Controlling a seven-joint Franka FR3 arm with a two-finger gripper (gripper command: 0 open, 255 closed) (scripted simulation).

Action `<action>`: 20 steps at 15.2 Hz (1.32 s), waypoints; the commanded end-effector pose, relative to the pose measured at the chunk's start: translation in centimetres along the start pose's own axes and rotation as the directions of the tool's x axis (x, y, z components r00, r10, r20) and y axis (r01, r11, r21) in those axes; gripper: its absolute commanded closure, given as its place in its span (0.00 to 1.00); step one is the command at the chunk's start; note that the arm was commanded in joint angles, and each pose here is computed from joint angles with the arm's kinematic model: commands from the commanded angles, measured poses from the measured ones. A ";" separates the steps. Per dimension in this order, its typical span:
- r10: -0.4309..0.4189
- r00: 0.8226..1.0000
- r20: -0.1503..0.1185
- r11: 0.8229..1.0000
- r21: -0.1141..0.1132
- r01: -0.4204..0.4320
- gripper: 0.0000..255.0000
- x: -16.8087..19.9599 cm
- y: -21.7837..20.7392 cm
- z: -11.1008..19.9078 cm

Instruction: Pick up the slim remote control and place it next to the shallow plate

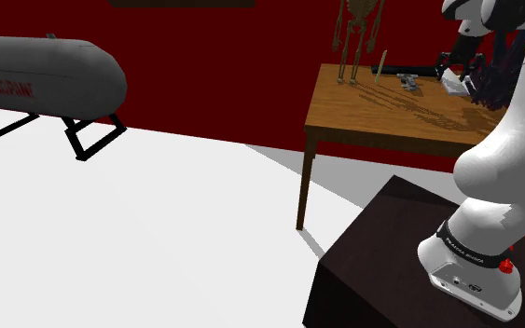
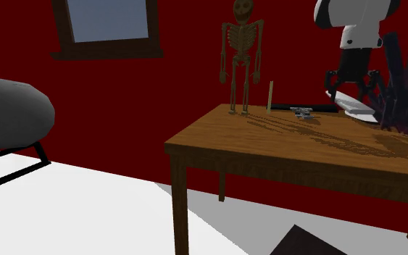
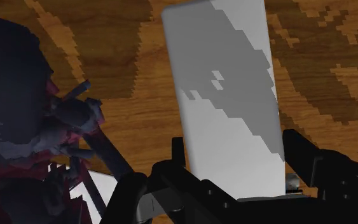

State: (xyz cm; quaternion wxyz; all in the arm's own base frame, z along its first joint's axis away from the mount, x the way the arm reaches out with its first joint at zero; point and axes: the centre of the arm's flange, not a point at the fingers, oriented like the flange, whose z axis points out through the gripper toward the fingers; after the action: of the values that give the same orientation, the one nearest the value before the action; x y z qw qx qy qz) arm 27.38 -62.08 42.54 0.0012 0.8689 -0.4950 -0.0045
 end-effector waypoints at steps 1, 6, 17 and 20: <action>0.005 1.000 0.001 1.000 -0.001 -0.005 1.00 0.7 3.3 0.3; 0.005 1.000 0.001 1.000 -0.001 -0.005 1.00 1.4 5.9 1.8; 0.005 1.000 0.001 1.000 -0.001 -0.005 1.00 1.4 5.8 7.6; 0.005 1.000 0.001 1.000 -0.001 -0.005 1.00 1.4 5.8 8.5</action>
State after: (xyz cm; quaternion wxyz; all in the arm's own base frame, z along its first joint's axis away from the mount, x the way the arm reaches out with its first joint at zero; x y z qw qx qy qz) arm 25.36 -65.22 38.07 0.0153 0.8795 -0.4752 0.0232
